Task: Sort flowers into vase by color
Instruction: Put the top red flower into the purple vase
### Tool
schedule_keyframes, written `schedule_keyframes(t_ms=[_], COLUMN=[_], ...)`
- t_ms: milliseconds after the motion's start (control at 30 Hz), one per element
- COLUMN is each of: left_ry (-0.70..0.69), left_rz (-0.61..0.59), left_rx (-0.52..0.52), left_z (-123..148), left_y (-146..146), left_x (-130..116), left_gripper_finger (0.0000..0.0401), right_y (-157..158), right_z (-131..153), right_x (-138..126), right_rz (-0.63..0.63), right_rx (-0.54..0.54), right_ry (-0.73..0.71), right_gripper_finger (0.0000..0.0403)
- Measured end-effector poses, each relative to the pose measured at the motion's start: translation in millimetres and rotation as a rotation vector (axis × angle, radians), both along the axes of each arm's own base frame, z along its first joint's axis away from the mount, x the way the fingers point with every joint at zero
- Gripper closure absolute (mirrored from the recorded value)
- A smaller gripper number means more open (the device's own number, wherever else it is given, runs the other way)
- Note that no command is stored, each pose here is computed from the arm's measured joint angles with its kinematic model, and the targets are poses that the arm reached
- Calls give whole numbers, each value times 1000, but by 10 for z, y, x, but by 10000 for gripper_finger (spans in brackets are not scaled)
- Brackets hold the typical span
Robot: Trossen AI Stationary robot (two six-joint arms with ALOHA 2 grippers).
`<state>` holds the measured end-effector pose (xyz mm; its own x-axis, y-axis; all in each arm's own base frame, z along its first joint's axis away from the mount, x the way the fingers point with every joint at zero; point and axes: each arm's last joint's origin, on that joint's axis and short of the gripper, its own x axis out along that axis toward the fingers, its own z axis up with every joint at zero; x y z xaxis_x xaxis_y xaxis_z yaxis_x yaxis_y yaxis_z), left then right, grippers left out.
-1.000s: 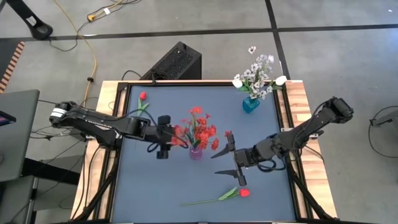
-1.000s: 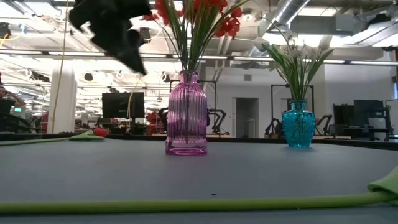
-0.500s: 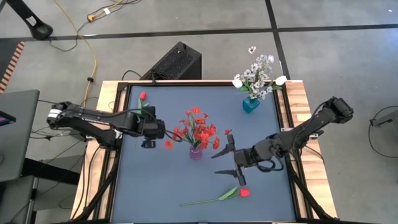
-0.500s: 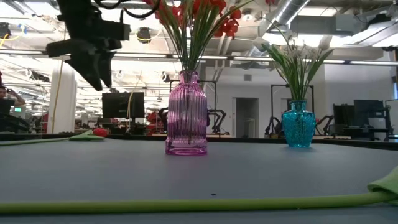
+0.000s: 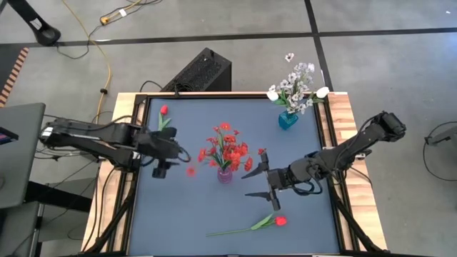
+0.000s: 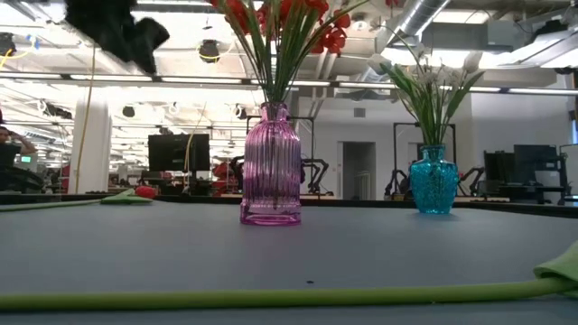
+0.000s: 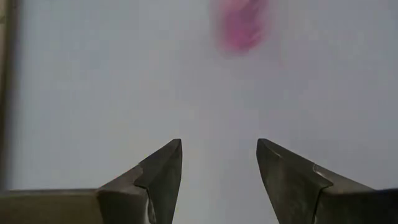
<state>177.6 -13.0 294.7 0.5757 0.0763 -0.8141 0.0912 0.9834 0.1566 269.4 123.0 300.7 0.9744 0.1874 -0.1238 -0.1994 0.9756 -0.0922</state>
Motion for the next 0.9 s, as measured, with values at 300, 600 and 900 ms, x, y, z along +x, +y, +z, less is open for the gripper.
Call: schedule_keyframes(t_ms=[300,600,900], left_ry=[-286,-177,80], left_rz=[248,869,1108], left_rx=[15,37,-97], left_z=[281,47,-532], left_y=[86,723,1269], left_x=[-185,-378,-537], left_gripper_finger=[205,205,205], right_y=[-69,-68,36], right_z=[3,5,-27], right_x=[31,31,-22], right_rz=[-26,-26,7], right_rx=[5,9,45], right_ry=[-2,-3,38], right_gripper_finger=[121,121,121])
